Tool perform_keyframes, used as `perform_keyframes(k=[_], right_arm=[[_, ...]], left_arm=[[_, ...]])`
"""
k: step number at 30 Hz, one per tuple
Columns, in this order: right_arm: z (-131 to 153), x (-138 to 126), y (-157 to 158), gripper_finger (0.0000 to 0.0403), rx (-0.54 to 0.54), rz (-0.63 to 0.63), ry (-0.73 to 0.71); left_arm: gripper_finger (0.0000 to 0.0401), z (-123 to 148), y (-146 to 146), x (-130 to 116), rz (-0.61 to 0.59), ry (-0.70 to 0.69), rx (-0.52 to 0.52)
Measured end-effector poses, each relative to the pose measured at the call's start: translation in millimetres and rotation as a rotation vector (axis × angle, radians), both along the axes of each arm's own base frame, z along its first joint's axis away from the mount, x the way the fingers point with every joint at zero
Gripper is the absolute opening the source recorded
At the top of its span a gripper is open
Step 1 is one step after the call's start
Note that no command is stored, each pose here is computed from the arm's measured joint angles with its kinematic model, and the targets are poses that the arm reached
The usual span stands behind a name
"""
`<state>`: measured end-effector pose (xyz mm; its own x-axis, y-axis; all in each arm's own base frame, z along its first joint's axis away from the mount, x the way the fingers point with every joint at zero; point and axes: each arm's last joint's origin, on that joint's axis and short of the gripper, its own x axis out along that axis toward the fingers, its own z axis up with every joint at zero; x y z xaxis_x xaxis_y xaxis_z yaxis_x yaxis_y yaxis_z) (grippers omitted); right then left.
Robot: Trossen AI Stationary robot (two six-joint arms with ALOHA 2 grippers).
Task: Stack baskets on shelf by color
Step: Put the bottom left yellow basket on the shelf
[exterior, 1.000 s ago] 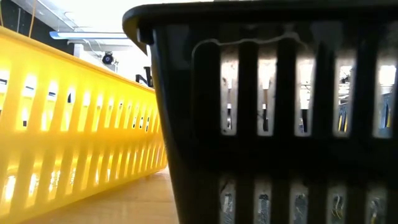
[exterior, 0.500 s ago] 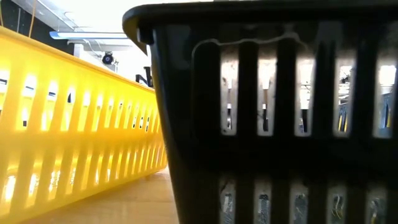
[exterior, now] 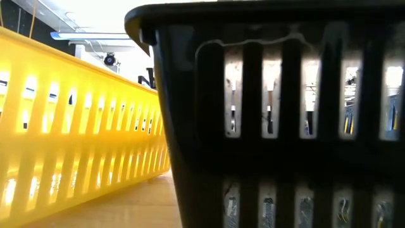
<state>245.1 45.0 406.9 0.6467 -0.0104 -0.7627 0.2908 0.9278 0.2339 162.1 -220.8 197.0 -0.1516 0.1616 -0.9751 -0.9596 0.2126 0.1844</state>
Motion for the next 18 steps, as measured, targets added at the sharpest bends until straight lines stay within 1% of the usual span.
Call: perform_keyframes(k=[5, 9, 14, 18], right_arm=[[0, 0, 0, 0.0074, 0.005, 0.004, 0.002], [0, 0, 0, 0.0074, 0.005, 0.004, 0.002], [0, 0, 0, 0.0074, 0.011, 0.009, 0.003], [0, 0, 0, 0.0074, 0.013, 0.011, 0.003]], left_arm=[[0.0085, -6, 7, 1, 0.021, 0.028, 0.018], [0.0085, -12, 8, 0, 0.02, 0.027, 0.007], [0.0085, -29, 11, -3, 0.023, 0.029, -0.024], [0.0081, -36, 11, -2, 0.03, 0.027, -0.065]])
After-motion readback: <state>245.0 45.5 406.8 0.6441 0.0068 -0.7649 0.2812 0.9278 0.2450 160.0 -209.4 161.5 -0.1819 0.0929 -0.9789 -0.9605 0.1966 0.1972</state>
